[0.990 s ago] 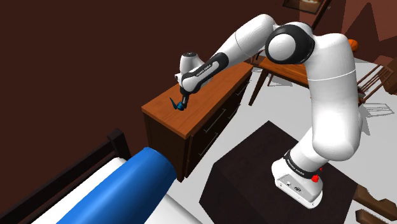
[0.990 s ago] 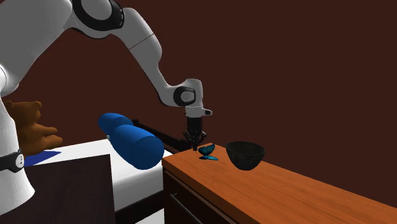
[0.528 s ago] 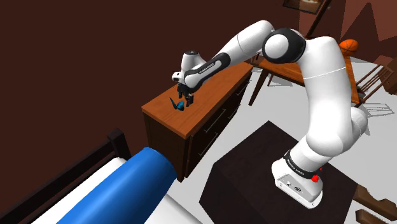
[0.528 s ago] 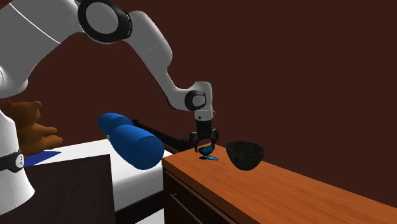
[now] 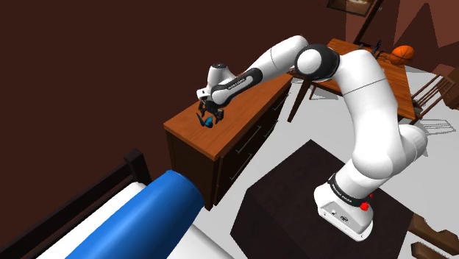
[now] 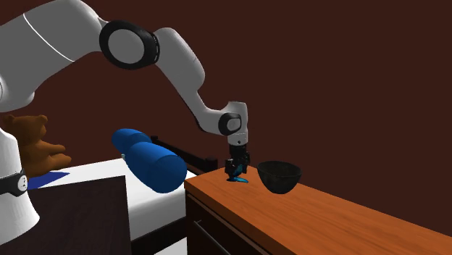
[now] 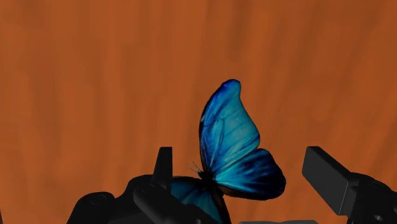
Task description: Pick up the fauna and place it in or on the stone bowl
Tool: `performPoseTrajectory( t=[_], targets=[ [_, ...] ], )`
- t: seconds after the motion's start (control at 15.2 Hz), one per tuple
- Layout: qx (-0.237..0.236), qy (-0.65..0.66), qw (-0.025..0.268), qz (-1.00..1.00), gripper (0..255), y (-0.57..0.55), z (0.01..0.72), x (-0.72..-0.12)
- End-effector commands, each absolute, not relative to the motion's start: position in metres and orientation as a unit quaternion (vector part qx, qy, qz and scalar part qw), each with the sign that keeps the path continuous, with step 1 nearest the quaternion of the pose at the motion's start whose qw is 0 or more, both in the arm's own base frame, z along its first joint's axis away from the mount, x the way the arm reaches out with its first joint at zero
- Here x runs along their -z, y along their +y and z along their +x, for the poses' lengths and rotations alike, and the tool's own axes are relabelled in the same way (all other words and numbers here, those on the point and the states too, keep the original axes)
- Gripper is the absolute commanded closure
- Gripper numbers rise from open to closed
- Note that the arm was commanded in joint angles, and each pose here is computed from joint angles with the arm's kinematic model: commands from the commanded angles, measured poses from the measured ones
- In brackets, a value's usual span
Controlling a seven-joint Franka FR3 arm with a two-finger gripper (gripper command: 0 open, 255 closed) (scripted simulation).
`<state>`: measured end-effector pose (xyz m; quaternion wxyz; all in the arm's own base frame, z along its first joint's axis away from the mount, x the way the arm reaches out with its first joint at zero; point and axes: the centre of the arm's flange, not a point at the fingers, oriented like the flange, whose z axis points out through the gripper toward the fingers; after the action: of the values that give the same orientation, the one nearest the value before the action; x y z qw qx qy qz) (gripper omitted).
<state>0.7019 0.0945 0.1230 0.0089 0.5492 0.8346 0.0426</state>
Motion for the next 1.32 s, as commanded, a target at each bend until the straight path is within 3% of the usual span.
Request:
performPoseTrajectory(
  t=[0.0,0.53,0.59,1.25],
  targets=[
    [-0.043,0.835,0.009,0.548,0,0.0943,0.702,-0.1139],
    [-0.043,0.835,0.009,0.548,0,0.0943,0.702,-0.114],
    [-0.043,0.835,0.009,0.548,255,0.0943,0.702,-0.114],
    [-0.043,0.835,0.009,0.548,255,0.0943,0.7019,-0.1192]
  ],
)
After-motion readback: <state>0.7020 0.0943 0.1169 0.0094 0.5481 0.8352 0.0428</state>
